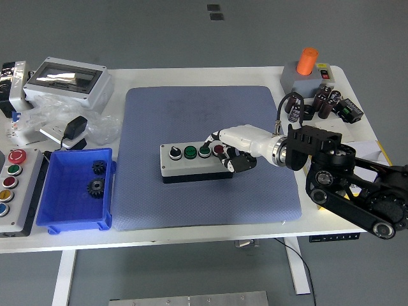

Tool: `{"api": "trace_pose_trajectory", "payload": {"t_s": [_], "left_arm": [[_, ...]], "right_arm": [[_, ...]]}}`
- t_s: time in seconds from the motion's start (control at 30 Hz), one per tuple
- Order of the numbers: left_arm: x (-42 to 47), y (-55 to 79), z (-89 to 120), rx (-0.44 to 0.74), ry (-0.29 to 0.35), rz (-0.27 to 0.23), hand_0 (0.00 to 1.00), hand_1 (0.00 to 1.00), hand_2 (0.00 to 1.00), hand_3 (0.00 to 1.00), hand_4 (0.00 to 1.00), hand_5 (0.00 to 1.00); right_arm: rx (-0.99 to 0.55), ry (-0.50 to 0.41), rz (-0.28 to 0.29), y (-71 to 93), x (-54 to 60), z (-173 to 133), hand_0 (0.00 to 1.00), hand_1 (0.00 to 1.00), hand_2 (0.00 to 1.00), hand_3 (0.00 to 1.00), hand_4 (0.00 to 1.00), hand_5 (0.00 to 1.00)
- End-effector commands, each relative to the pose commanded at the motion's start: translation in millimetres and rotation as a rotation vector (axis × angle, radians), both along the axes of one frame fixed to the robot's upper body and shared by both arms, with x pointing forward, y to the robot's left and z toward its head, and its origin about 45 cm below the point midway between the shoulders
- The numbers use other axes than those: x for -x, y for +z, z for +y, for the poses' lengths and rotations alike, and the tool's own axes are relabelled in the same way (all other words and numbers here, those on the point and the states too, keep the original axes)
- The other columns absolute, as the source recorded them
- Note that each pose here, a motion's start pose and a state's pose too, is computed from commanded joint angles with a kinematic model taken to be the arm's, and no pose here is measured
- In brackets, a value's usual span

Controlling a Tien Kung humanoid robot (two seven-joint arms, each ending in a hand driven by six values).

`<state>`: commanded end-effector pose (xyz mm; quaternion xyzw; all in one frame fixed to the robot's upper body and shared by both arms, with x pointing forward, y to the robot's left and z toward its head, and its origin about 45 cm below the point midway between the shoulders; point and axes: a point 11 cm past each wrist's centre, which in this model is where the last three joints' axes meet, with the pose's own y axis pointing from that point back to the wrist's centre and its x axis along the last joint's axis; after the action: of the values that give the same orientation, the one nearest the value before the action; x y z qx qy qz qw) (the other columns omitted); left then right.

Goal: Pick up the button,place it on the desk,press the button,press the button

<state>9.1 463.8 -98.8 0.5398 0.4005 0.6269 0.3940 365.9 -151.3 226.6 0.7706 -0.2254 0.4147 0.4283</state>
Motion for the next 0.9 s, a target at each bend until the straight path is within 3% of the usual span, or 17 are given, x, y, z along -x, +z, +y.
{"api": "trace_pose_trajectory", "payload": {"t_s": [0.63,0.77,0.9], "left_arm": [[-2.4,0.5,0.9,0.0,-0.006,-0.004,0.73,0.735,0.634,0.689,0.617,0.199],[-2.2,0.3,0.3,0.001,-0.005,-0.004,0.73,0.735,0.634,0.688,0.618,0.199],[-2.4,0.2,0.0,0.002,-0.006,-0.004,0.73,0.735,0.634,0.688,0.618,0.199]], "right_arm": [[0.077,-0.019,0.021,-26.1,-0.8,-0.1,0.294,0.302,0.223,0.784,0.209,0.002],[-0.003,-0.021,-0.012,-10.8,-3.3,2.7,0.293,0.297,0.221,0.783,0.202,0.009],[-0.179,-0.028,-0.081,24.2,-9.4,5.6,0.293,0.297,0.221,0.783,0.202,0.009]]}}
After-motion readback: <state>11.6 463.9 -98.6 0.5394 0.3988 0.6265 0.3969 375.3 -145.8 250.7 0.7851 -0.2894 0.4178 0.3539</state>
